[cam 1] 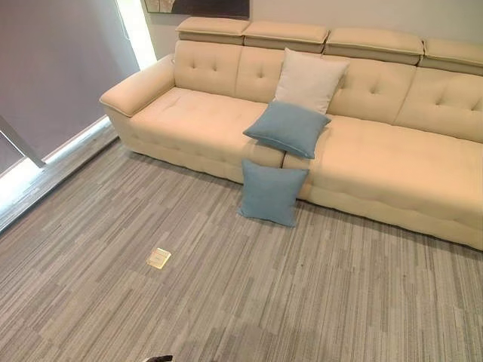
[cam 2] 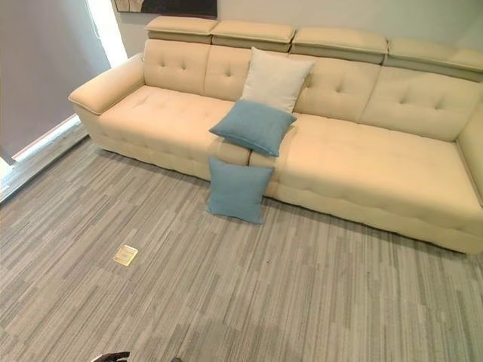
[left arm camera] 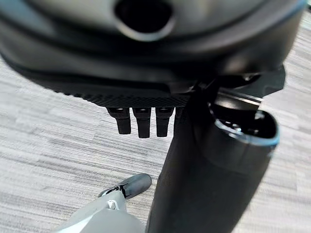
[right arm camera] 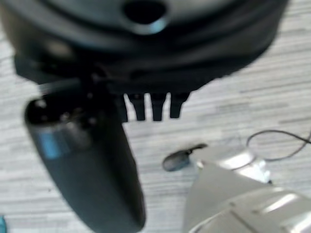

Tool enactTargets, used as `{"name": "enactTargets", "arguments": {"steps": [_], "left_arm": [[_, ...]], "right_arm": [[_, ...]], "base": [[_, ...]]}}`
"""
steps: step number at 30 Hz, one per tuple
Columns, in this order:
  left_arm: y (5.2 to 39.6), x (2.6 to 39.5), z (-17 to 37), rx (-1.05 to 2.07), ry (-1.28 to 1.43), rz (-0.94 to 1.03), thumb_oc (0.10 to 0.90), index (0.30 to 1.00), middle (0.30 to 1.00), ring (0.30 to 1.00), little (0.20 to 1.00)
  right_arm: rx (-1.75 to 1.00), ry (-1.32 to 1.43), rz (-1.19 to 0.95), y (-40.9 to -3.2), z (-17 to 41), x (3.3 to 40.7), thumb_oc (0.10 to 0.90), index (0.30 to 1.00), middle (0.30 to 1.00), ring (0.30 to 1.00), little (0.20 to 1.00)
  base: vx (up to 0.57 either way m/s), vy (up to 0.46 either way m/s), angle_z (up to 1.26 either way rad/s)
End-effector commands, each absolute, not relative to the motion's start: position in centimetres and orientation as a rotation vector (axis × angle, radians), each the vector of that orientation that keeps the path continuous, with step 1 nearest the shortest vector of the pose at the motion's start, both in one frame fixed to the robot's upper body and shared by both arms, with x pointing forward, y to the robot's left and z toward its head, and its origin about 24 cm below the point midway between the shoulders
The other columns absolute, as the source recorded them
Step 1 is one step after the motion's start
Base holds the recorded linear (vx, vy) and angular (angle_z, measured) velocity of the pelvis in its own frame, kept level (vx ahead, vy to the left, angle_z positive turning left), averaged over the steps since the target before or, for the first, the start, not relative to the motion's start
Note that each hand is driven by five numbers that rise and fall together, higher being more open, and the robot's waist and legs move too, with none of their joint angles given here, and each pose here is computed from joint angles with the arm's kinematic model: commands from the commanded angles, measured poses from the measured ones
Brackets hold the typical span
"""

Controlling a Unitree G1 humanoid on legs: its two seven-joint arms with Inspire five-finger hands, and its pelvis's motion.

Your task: Pick up all the scattered cushions and arrange them neatly on the sofa.

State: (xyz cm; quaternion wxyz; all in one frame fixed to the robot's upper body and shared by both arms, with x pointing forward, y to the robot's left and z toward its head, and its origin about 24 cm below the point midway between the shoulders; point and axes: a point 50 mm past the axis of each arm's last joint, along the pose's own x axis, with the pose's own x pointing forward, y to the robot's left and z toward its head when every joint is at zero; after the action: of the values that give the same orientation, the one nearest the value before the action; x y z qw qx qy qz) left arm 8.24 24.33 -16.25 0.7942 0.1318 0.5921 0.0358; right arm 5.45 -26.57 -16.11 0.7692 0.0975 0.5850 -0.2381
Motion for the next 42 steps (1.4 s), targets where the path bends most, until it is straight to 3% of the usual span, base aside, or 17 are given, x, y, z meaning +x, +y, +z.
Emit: {"name": "enactTargets", "arguments": {"steps": [1,7,16,24,30,37,42], "left_arm": [[24.5,10.9,-15.6,0.328,1.207,0.072,0.8,0.9,0.9,0.9,0.9],[23.3,13.5,-15.1,0.424,1.122,-0.032,0.8,0.9,0.9,0.9,0.9],[24.9,7.1,-16.3,0.407,1.331,0.056,0.8,0.9,0.9,0.9,0.9],[25.6,13.0,-14.6,0.367,1.105,0.124,0.8,0.9,0.9,0.9,0.9],[25.0,15.4,-13.8,0.352,1.018,0.121,0.8,0.9,0.9,0.9,0.9],[23.8,12.2,-15.3,0.357,1.122,0.064,0.8,0.9,0.9,0.9,0.9],[23.5,12.7,-15.2,0.264,1.088,0.098,0.8,0.9,0.9,0.9,0.9]], "right_arm": [[0.122,1.279,-0.49,-27.2,-15.8,6.2,0.8,0.9,0.9,0.9,0.9],[0.023,1.314,-0.422,-27.1,-15.8,6.3,0.8,0.9,0.9,0.9,0.9],[-0.062,1.219,-0.258,-25.1,-15.7,9.7,0.8,0.9,0.9,0.9,0.9],[-0.036,1.092,-0.211,-23.5,-15.1,12.8,0.8,0.9,0.9,0.9,0.9],[0.021,1.125,-0.29,-24.4,-15.4,11.3,0.8,0.9,0.9,0.9,0.9],[0.056,1.237,-0.43,-26.5,-15.9,6.8,0.8,0.9,0.9,0.9,0.9],[0.0,1.192,-0.425,-27.8,-15.1,8.6,0.8,0.9,0.9,0.9,0.9]], "base": [[0.04,-0.173,-0.05],[0.16,-0.12,-0.09],[0.54,0.224,-0.46],[0.4,0.226,-0.09],[0.57,-0.067,0.35],[0.44,-0.136,0.15],[0.26,-0.244,0.13]]}}
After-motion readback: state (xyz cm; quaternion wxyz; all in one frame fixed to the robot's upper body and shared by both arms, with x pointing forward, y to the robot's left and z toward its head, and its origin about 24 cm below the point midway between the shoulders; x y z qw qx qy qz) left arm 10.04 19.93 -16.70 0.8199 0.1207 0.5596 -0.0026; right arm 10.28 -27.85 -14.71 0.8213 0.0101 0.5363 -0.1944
